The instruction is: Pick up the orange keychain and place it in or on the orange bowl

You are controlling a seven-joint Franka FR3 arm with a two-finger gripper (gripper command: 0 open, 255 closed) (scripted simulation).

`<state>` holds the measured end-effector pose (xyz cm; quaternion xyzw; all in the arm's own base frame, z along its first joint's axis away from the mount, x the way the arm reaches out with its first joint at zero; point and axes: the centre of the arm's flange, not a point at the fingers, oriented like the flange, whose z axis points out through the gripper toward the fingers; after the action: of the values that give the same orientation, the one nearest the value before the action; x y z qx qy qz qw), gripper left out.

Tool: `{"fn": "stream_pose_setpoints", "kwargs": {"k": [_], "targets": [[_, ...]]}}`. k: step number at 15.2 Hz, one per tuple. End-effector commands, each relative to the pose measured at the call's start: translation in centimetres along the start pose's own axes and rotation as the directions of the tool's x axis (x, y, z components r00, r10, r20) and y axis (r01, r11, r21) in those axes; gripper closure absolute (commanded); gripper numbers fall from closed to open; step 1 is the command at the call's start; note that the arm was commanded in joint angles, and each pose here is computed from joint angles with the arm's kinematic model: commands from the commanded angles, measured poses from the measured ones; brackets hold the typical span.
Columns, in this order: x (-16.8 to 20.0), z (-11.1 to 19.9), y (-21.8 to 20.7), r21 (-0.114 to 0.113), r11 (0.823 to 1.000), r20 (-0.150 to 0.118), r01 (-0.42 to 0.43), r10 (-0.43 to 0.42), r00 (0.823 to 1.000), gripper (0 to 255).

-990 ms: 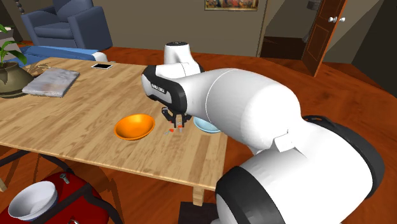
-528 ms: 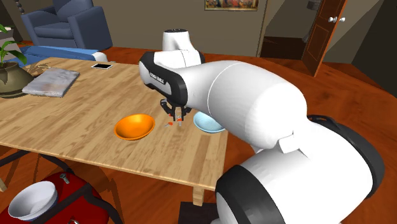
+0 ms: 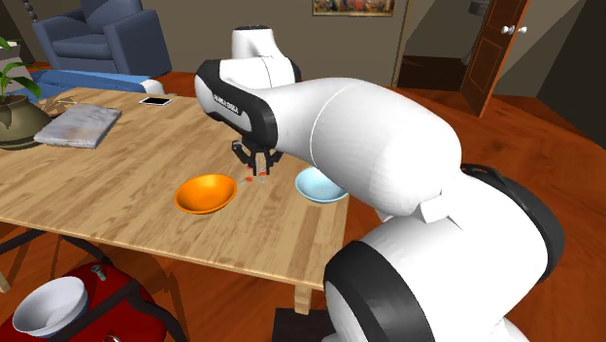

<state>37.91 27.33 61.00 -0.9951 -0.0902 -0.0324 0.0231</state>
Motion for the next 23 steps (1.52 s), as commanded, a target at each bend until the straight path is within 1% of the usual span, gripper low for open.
{"fn": "stream_pose_setpoints", "kwargs": {"k": [1,11,23], "targets": [[0.6,0.2,-2.4,0.001,1.000,0.001,-0.001,0.001,1.000,255],[2.8,0.2,-15.1,0.001,1.000,0.001,-0.001,0.001,1.000,255],[2.4,6.5,-14.8,0.001,1.000,0.001,-0.001,0.001,1.000,255]]}}
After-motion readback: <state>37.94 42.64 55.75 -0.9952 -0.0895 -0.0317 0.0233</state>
